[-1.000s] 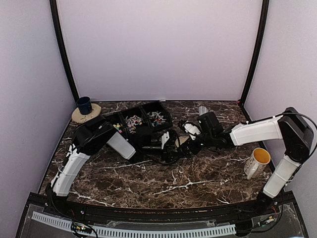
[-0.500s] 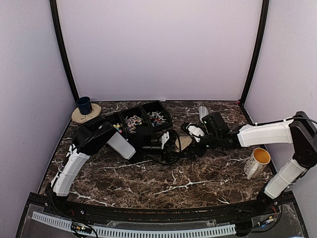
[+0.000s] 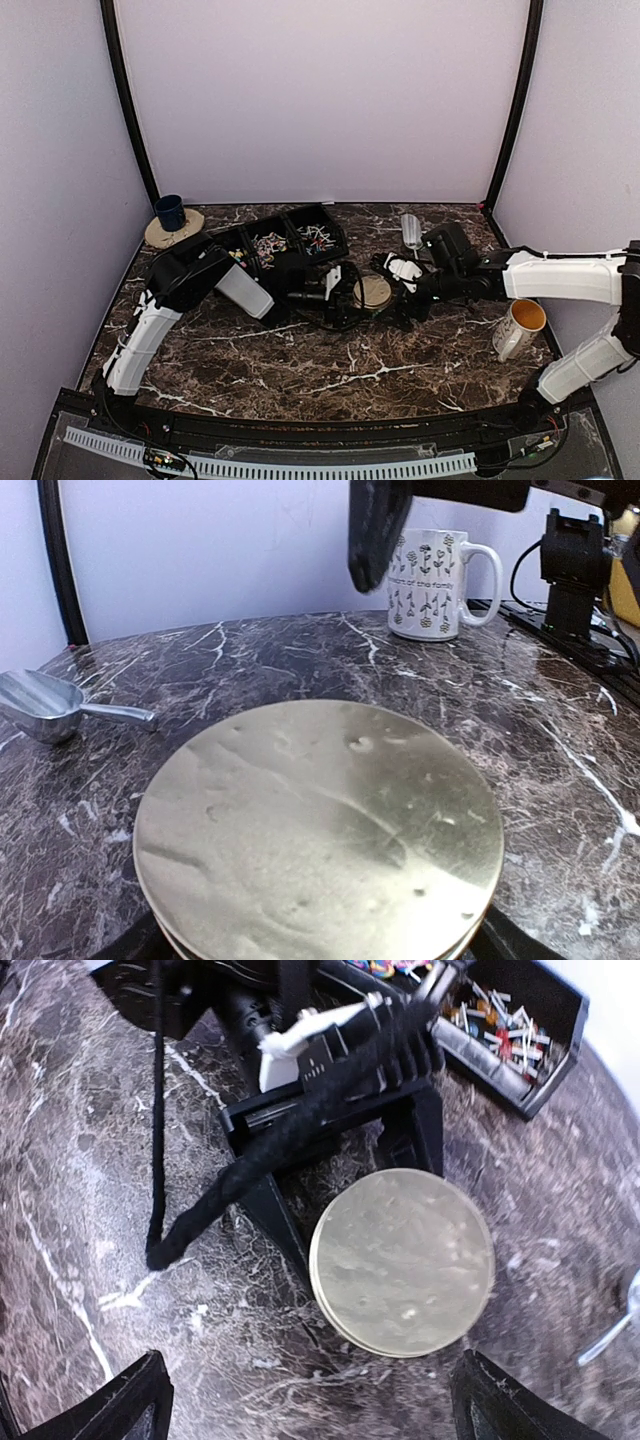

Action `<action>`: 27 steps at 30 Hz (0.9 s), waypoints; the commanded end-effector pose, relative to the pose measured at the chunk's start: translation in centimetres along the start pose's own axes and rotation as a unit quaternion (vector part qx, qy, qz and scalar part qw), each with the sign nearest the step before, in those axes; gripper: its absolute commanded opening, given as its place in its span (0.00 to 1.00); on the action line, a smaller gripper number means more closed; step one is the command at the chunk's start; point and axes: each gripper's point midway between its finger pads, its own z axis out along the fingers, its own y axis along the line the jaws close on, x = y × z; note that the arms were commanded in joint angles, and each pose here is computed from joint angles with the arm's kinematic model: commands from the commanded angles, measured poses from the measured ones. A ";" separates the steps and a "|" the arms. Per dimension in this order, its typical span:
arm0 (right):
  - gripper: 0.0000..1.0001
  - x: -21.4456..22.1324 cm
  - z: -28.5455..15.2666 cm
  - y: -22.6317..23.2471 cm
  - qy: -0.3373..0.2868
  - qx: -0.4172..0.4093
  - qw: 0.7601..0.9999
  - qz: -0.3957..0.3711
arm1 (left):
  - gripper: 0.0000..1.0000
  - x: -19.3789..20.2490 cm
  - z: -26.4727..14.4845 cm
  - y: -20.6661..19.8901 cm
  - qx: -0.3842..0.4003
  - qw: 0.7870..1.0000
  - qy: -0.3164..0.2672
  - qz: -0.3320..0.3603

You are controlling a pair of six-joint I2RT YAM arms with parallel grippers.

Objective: Pack the candies
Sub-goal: Screw the bottle lid onto the packing bottle.

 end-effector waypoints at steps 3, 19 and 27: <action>0.97 -1.5 -1.5 -0.9 -0.004 -0.014 0.992 -0.127 | 0.78 14.0 -3.7 -8.0 0.127 0.972 0.159 -0.122; 0.97 -2.4 0.4 -1.2 -0.019 -0.150 0.957 -0.248 | 0.78 11.6 -4.5 -10.8 0.225 0.957 0.129 -0.127; 0.97 -2.4 2.0 -0.3 -0.037 -0.200 0.940 -0.275 | 0.78 11.7 -4.5 -10.8 0.226 0.957 0.130 -0.128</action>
